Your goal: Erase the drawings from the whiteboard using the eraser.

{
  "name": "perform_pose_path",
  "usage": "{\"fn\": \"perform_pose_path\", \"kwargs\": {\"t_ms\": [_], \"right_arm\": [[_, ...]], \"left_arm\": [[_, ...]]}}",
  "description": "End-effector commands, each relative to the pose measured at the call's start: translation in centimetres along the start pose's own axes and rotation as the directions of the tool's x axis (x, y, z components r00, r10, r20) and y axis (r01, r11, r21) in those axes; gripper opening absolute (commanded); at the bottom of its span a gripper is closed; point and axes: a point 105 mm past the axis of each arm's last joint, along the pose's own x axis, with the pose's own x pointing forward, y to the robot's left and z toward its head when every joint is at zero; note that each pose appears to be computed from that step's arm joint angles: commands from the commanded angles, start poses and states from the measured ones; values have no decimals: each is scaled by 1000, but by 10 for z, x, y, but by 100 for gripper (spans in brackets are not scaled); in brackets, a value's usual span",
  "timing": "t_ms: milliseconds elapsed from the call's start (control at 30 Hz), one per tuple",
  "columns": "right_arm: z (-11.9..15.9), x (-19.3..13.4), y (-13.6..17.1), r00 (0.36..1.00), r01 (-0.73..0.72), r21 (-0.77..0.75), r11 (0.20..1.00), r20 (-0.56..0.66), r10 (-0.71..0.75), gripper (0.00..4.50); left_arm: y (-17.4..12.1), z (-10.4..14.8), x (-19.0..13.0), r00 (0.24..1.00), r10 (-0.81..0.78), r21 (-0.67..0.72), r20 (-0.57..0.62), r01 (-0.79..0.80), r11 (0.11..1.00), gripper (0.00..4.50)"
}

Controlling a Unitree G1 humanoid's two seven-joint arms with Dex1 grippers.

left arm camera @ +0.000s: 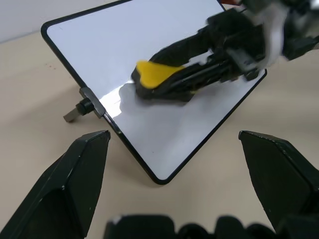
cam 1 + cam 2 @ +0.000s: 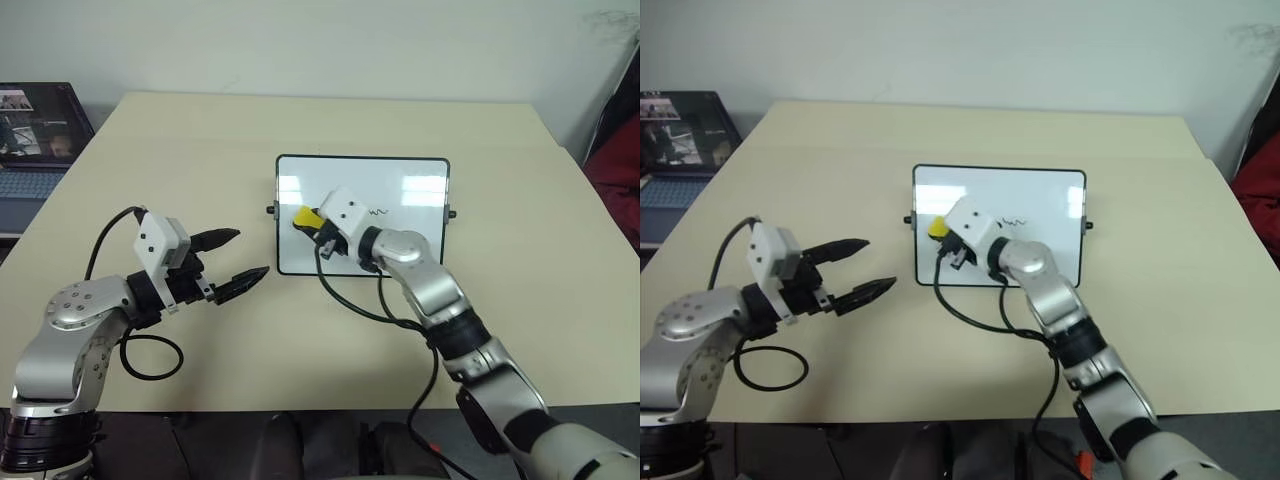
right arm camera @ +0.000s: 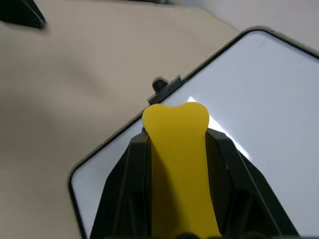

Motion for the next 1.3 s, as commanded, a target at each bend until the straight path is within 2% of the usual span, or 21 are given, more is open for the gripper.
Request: {"fn": "perform_pose_path", "kwargs": {"t_ms": [33,100,300,533,733,967,1167,1300], "right_arm": [[25,-31,1,996,9,2,1000,85,-9,112],[20,-47,1,997,28,25,999,67,-29,112],[-19,-90,-1,987,137,91,986,-91,-129,112],[-20,-105,-19,962,261,86,961,-106,-252,112],[-4,-91,-74,902,422,-127,897,-35,-430,112],[-14,-74,-109,873,474,-189,860,-29,-487,112],[-46,-57,-102,891,423,-180,888,-97,-444,112],[-77,-45,-73,919,338,-160,928,-158,-362,112]], "left_arm": [[-8,20,7,997,-46,47,63,43,998,450],[-11,22,10,995,-71,53,67,67,996,450],[-25,21,22,982,-187,73,40,184,980,450],[-18,24,28,980,-192,80,52,188,979,450],[-11,26,38,977,-202,105,61,195,975,450],[-11,26,39,976,-212,112,59,204,973,450],[-11,27,38,976,-209,110,59,202,973,450],[-11,27,37,977,-204,111,61,196,974,450]]}}
